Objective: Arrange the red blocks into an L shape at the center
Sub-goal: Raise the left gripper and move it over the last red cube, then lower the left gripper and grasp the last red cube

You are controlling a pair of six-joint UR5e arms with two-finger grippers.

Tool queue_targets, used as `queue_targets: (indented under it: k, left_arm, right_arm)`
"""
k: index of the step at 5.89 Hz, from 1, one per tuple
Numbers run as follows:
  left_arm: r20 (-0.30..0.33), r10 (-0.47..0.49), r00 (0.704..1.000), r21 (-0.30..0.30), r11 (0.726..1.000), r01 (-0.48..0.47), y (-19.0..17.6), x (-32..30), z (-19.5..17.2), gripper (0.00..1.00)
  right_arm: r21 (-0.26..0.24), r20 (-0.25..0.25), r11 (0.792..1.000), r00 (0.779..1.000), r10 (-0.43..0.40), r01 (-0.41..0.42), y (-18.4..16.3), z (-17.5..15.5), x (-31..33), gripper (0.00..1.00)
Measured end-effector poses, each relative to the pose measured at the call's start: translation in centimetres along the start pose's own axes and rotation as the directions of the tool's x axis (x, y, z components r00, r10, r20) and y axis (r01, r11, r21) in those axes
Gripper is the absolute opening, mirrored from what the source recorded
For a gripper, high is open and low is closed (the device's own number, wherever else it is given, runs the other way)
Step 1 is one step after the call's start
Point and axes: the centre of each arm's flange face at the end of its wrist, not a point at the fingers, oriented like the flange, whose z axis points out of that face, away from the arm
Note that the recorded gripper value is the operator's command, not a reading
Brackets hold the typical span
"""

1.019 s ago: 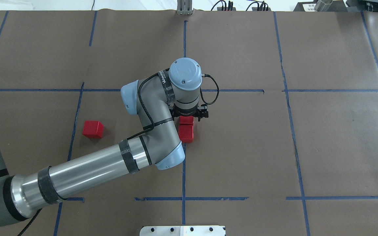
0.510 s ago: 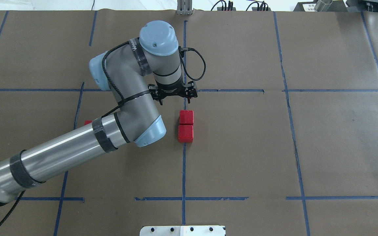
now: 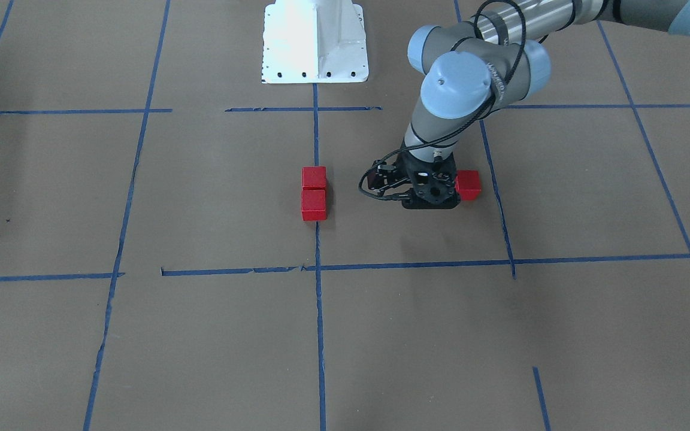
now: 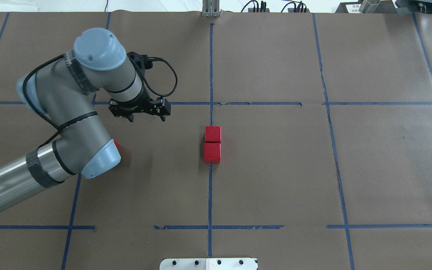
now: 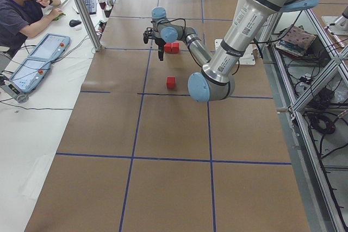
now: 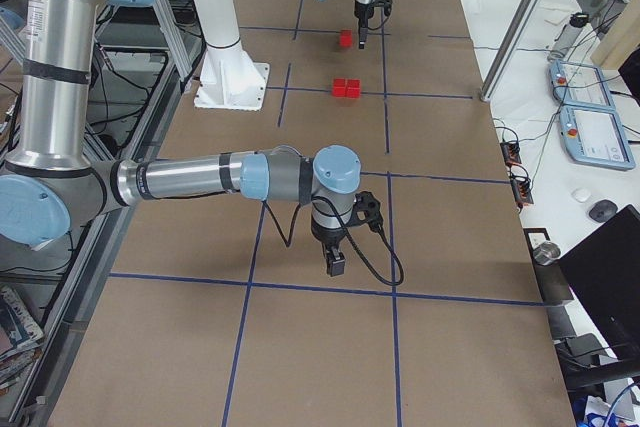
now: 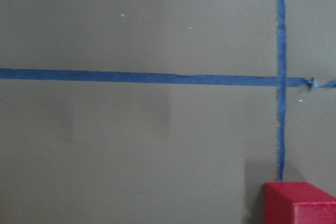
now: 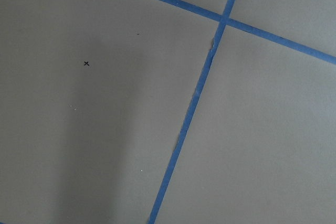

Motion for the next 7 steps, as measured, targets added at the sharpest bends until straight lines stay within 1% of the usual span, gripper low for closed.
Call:
queue_targets:
  k: [1,3,4,7]
  left_arm:
    - [0.02,-0.016,1.0,-0.002,1.0,0.016,0.6,-3.6,0.3,1.0]
    - [0.055,-0.005,0.998,-0.017,1.0,0.006,1.4,-7.6,1.4,1.0]
    - [0.068,-0.005,0.998,-0.023,1.0,0.007,1.6,-8.6,1.9,1.0]
    - [0.087,-0.002,0.996,-0.042,0.999,0.006,2.1,-9.0,3.4,1.0]
  right_arm:
    - [0.001,0.0,1.0,1.0,0.0,0.0,0.0,0.0,0.0,1.0]
    - [0.0,0.0,1.0,1.0,0.0,0.0,0.0,0.0,0.0,1.0]
    - [-0.001,0.0,1.0,1.0,0.001,-0.001,0.1,0.0,0.0,1.0]
    - [-0.003,0.001,1.0,1.0,0.0,0.0,0.1,0.2,0.1,1.0]
